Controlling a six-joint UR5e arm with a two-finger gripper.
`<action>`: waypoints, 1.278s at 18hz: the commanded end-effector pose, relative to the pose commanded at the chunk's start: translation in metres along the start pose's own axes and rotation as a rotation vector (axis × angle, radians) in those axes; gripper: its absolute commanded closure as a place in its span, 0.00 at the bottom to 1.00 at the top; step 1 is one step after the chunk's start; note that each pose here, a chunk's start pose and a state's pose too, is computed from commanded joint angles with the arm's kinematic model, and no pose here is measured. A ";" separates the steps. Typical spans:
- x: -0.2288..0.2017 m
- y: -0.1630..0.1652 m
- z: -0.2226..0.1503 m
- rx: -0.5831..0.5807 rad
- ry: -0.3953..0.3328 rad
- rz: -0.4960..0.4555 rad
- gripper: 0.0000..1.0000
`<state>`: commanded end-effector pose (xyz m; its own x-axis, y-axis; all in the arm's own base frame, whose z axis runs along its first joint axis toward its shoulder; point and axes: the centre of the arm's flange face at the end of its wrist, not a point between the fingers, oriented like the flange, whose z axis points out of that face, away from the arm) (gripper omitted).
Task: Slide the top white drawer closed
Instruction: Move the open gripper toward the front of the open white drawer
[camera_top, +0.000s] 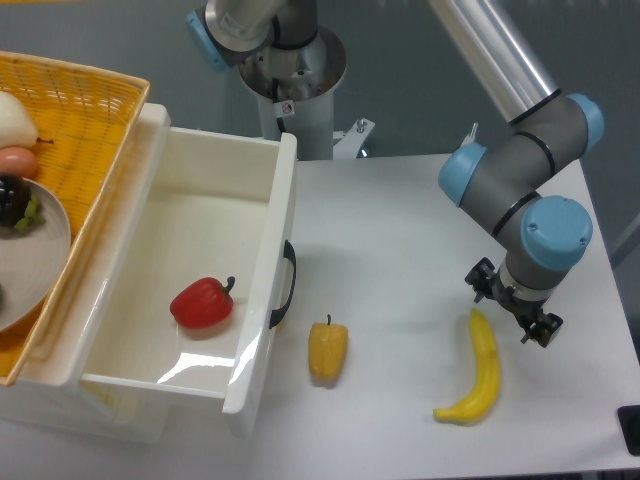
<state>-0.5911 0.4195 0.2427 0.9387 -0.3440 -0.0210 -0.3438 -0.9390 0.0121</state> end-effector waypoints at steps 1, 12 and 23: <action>0.000 0.000 0.000 0.000 0.000 -0.002 0.00; 0.010 -0.013 -0.022 0.165 0.022 -0.364 0.00; 0.085 -0.043 -0.056 0.168 0.146 -0.766 0.41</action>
<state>-0.4949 0.4311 0.2959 0.9049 0.3907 0.1686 0.4105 -0.9060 -0.1036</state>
